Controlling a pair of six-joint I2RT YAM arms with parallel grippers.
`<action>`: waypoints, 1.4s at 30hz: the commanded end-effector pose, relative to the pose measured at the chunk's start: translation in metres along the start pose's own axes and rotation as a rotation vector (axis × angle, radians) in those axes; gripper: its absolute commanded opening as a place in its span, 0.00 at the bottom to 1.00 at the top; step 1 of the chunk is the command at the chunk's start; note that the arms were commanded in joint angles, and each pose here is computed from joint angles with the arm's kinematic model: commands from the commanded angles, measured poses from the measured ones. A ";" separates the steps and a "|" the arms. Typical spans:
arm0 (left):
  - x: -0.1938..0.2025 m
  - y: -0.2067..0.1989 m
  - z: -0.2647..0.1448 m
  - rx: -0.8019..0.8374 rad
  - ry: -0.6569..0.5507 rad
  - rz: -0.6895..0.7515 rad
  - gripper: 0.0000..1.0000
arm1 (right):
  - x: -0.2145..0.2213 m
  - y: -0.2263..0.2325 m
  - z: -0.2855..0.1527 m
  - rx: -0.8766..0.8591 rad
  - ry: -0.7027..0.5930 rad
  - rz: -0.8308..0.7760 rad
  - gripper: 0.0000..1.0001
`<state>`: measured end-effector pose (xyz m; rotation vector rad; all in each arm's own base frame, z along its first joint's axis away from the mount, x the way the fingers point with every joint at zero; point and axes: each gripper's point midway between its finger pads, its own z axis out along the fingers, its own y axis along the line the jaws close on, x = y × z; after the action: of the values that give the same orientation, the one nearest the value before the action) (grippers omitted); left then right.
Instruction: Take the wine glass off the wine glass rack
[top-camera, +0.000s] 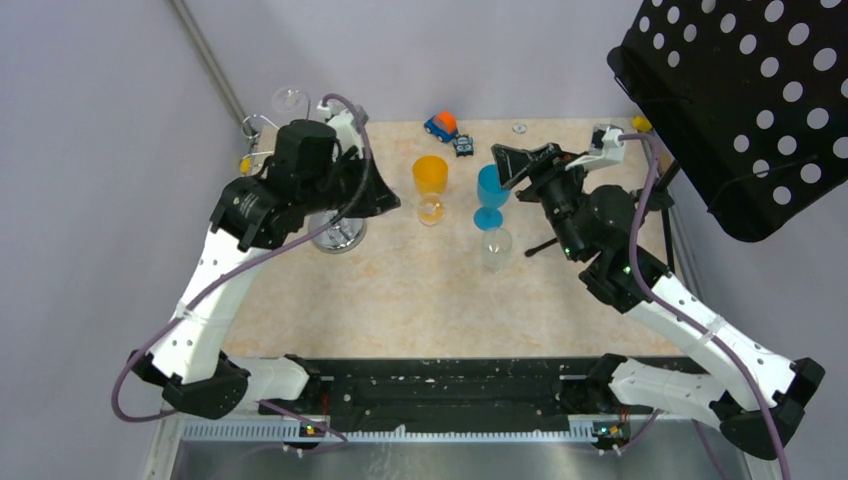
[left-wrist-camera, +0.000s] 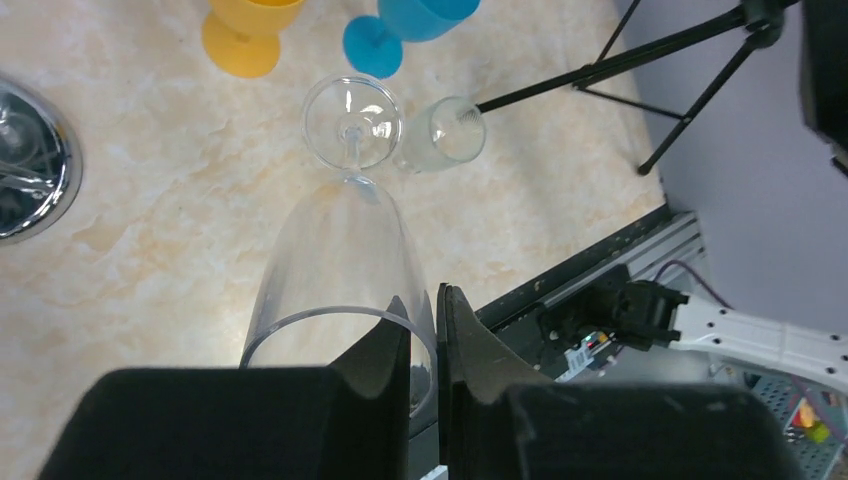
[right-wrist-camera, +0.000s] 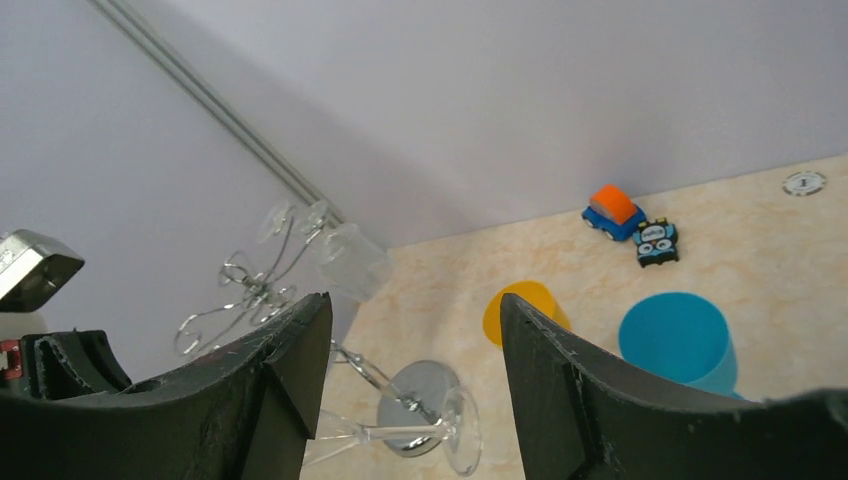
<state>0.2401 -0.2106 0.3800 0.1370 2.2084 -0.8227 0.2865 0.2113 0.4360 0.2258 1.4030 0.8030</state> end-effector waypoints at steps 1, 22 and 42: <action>-0.002 0.003 0.007 -0.087 0.018 0.118 0.00 | -0.028 0.000 -0.008 0.024 -0.047 -0.071 0.63; 0.053 0.015 0.143 -0.299 0.362 0.304 0.00 | -0.045 -0.040 -0.041 0.169 -0.058 -0.160 0.61; 0.088 0.043 0.181 -0.368 0.466 0.299 0.06 | -0.039 -0.044 -0.048 0.178 -0.034 -0.117 0.61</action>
<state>0.2989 -0.2946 0.2029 0.5085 2.6858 -0.2109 0.2648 0.1449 0.4181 0.2631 1.4739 0.5434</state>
